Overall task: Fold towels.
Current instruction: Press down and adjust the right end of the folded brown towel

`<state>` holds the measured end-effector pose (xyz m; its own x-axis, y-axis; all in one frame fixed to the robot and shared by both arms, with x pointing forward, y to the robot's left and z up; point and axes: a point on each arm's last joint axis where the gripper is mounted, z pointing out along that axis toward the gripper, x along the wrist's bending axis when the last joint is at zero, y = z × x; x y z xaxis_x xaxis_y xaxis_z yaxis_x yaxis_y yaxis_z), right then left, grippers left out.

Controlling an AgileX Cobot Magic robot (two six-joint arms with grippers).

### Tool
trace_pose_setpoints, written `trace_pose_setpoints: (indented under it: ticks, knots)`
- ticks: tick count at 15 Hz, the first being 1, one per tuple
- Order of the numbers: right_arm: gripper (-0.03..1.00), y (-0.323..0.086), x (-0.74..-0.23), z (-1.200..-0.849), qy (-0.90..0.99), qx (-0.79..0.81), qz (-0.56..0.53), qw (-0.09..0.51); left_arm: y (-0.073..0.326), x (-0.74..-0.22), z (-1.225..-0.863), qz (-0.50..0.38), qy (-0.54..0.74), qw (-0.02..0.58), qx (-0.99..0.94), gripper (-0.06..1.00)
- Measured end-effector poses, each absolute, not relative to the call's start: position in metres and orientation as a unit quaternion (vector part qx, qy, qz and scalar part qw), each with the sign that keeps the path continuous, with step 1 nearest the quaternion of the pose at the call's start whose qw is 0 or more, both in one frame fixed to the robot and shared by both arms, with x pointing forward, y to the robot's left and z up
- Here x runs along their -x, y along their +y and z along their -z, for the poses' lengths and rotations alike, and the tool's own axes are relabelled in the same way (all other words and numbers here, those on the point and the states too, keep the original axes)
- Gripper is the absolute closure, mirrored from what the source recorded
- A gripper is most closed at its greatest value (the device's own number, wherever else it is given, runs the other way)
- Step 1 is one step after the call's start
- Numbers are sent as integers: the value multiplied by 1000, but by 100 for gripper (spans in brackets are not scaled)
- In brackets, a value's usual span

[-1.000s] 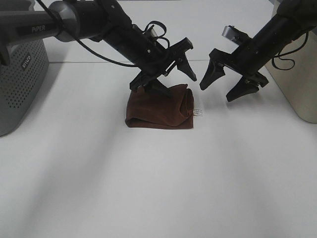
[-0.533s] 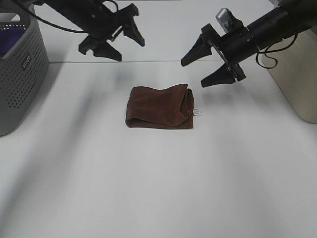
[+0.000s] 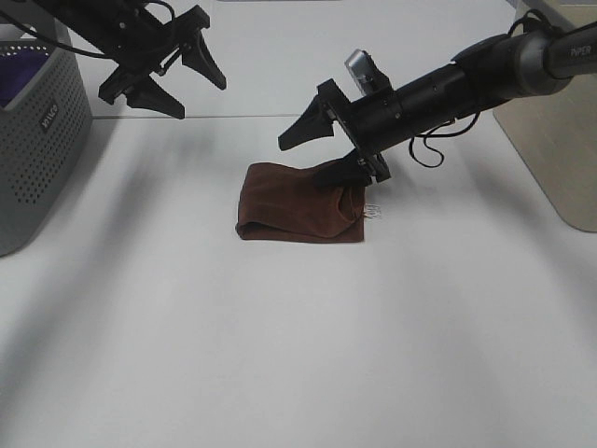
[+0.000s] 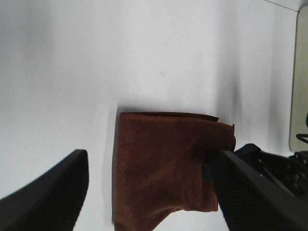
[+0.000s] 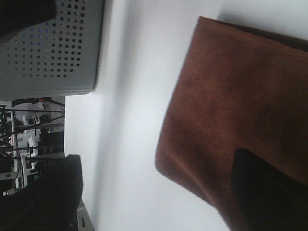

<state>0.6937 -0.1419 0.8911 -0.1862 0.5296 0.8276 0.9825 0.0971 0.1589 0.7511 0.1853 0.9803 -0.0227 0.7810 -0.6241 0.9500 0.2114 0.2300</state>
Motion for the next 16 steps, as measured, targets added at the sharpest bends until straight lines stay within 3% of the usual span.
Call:
trace_pose_setpoints:
  ticks: [8,13,16]
  knots:
    - [19,-208,-700,-880,-675,598,323,287,185,-745,-997,125,689,335,-630,25]
    - [19,-194,-679,-958,-742,544,297,254,192,-717,-1074,63,620,354,-697,25]
    - [19,-179,-655,-997,-795,555,186,157,200,-687,-1122,-28,603,330,-725,25]
